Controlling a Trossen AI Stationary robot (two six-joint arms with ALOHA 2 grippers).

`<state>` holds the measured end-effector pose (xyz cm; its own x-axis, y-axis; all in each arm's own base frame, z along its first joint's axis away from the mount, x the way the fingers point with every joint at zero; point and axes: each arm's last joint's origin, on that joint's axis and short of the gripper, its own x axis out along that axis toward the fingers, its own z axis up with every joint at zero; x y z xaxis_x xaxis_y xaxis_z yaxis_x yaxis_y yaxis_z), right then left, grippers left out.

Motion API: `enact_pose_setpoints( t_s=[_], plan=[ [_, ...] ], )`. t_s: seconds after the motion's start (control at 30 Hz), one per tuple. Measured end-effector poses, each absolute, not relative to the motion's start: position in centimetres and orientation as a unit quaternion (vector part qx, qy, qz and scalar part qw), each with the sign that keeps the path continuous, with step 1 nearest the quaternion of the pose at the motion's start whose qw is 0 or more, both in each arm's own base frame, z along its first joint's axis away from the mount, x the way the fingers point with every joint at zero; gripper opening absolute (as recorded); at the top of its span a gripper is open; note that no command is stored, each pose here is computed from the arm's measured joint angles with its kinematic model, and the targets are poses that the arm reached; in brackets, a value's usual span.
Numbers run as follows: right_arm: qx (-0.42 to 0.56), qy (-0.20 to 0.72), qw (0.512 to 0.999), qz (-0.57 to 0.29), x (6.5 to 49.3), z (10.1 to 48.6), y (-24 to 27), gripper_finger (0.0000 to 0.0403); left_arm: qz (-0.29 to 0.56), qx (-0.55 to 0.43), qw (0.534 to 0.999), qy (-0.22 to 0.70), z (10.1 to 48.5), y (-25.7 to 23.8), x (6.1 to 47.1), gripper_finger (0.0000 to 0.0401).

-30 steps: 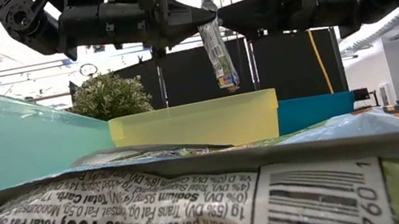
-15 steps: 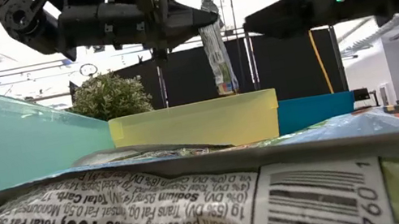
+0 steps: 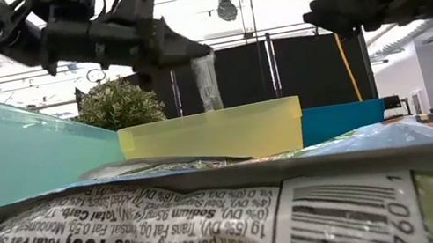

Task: Pick and place Granola Bars by type
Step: Put the blue granola bar into the yellow bin

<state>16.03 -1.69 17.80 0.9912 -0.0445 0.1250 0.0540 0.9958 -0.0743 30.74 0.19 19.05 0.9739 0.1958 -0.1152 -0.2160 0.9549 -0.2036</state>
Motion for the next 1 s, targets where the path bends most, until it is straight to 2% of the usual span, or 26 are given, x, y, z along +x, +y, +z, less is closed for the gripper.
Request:
enact_pose_setpoints(
  t_s=[0.23, 0.43, 0.67, 1.0],
  plan=[
    [-0.039, -0.064, 0.997, -0.025, 15.9, 17.8, -1.7, 0.0192, 0.139, -0.197, 0.97, 0.033, 16.5, 2.2, 28.1, 0.002],
    [-0.039, -0.064, 0.997, -0.025, 15.9, 17.8, -1.7, 0.0192, 0.116, -0.257, 0.959, 0.032, 15.7, 3.0, 27.3, 0.002],
    [-0.04, -0.067, 0.997, -0.025, 15.9, 17.9, -1.7, 0.0192, 0.118, -0.271, 0.954, 0.043, 15.4, 3.0, 27.3, 0.0019],
    [-0.04, -0.064, 0.997, -0.024, 15.9, 17.8, -1.7, 0.0192, 0.143, -0.296, 0.942, 0.072, 11.8, 3.2, 28.2, 0.0019]
  ],
)
